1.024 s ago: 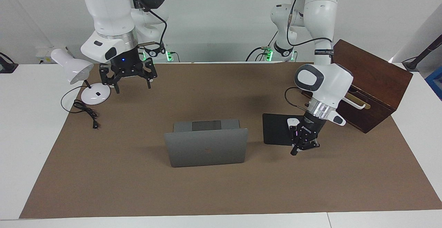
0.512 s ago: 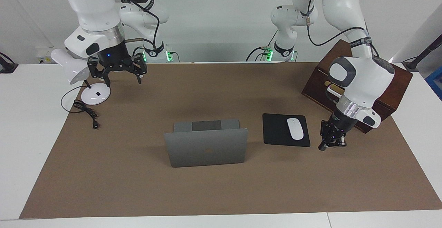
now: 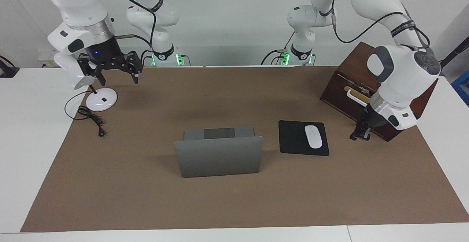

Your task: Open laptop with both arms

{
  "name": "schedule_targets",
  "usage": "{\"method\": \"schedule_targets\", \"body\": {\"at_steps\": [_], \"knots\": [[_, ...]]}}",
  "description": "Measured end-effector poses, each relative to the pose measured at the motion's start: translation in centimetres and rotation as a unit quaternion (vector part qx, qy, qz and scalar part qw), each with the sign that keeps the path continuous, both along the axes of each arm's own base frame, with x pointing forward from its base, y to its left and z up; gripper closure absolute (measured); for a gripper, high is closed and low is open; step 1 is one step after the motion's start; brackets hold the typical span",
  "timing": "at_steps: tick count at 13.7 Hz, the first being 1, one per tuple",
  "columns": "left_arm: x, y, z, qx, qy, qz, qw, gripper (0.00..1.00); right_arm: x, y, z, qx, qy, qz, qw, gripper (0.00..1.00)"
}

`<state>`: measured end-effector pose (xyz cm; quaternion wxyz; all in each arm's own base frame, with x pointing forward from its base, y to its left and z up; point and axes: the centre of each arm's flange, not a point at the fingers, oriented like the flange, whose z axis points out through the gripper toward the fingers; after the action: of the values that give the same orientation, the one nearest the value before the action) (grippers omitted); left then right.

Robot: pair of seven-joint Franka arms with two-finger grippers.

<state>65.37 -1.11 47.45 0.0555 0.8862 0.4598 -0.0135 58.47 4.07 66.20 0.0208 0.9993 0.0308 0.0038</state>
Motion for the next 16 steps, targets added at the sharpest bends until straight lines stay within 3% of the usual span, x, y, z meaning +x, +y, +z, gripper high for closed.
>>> {"method": "schedule_targets", "body": {"at_steps": [3, 6, 9, 14, 16], "knots": [[-2.6, 1.3, 2.6, 0.035, 0.041, -0.062, 0.997, 0.99, -0.9, -0.5, 0.4, -0.001, 0.014, -0.024, 1.0, 0.0], [-5.2, 1.4, 5.1, 0.041, 0.074, -0.116, 0.99, 0.99, -1.4, -0.9, 0.5, -0.002, 0.02, -0.029, 0.999, 0.0], [-8.3, 2.1, 8.0, 0.042, 0.072, -0.148, 0.985, 0.99, -2.1, -1.7, 0.1, -0.003, 0.028, -0.035, 0.999, 0.0], [-15.6, 3.0, 11.4, 0.05, 0.06, -0.192, 0.978, 0.99, -3.0, -2.9, -1.2, -0.004, 0.037, -0.043, 0.998, 0.0], [-17.1, 3.5, 12.1, 0.053, 0.058, -0.218, 0.973, 0.99, -3.2, -3.3, -2.1, -0.004, 0.034, -0.043, 0.998, 0.0]]}}
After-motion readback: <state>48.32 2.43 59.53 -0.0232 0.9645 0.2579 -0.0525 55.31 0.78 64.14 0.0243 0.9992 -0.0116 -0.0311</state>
